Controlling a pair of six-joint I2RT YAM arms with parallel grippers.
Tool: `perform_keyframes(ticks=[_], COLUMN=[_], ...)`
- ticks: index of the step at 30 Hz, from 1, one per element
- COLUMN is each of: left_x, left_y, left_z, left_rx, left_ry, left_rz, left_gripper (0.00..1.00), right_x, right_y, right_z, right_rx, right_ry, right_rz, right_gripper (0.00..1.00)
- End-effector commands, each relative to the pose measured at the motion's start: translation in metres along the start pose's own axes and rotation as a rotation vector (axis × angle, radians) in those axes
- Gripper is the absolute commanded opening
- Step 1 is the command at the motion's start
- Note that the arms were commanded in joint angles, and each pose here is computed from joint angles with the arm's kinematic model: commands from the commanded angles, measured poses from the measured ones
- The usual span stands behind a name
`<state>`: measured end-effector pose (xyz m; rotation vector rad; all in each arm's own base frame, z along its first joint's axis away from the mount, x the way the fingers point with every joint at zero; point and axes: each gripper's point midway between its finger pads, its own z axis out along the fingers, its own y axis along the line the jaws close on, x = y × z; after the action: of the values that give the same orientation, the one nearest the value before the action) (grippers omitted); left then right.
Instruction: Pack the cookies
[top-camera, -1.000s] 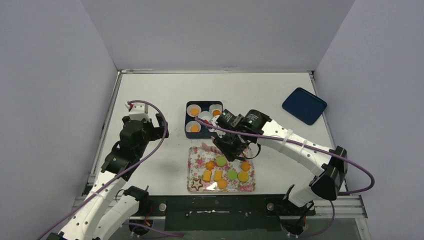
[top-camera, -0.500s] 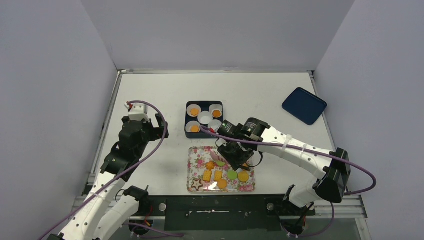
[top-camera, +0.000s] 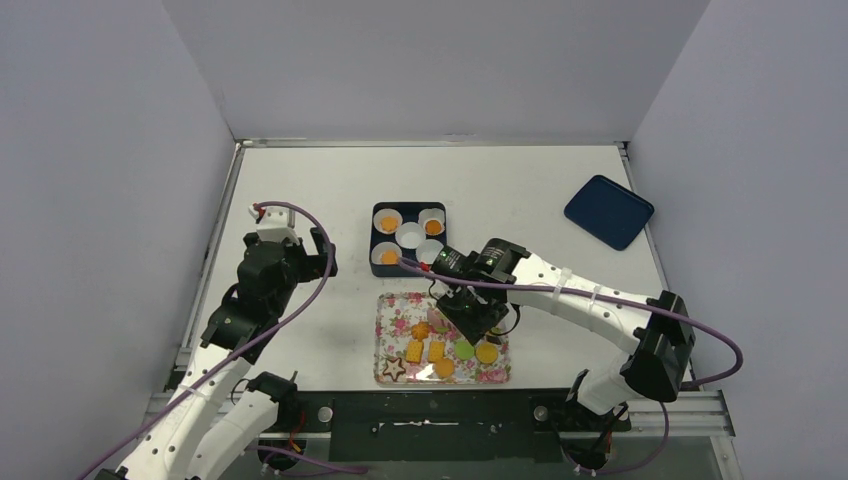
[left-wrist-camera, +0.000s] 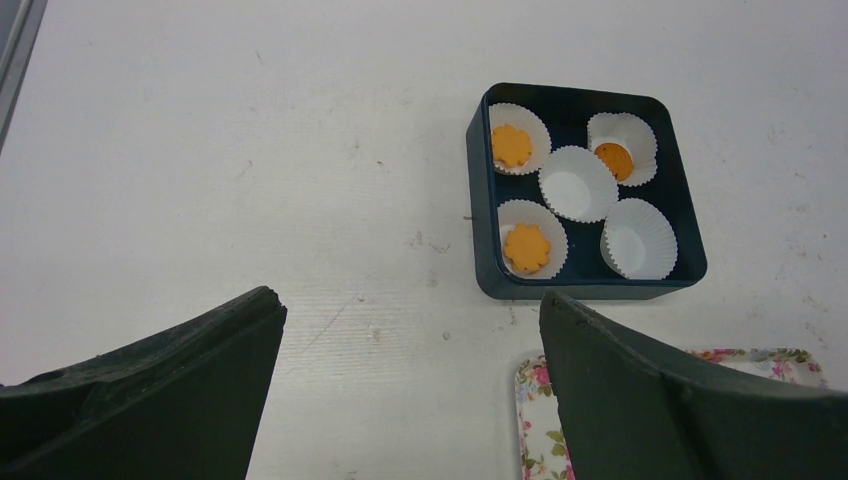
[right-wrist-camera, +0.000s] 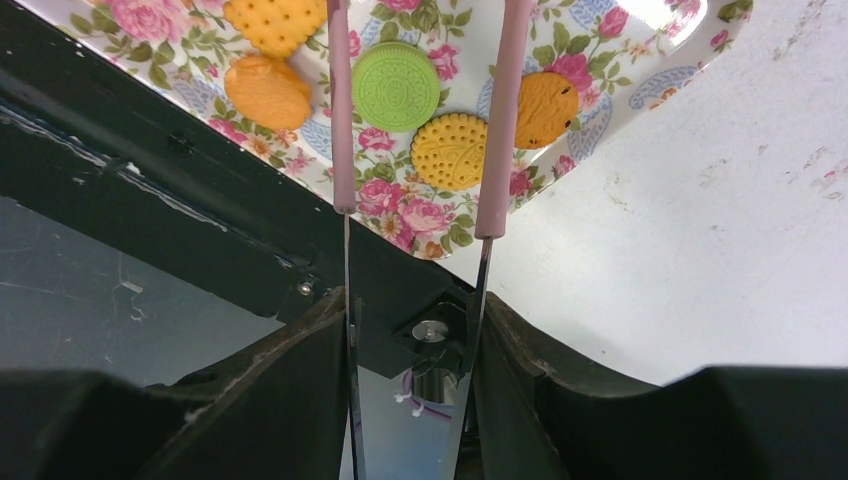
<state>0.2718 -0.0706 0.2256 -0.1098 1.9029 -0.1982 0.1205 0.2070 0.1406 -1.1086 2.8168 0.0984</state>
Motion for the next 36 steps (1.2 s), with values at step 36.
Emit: perform_keyframes(ticks=[36], left_x=[-0.011], left_y=[-0.006], left_z=[-0.001], left_rx=[0.025], left_ry=[-0.041], left_rz=[-0.007], left_gripper=[0.97], right_x=[-0.035], right_y=[0.007], right_z=[-0.007], right_rx=[-0.010], right_ry=[-0.107], right_rz=[-0.056], right_gripper=[0.18])
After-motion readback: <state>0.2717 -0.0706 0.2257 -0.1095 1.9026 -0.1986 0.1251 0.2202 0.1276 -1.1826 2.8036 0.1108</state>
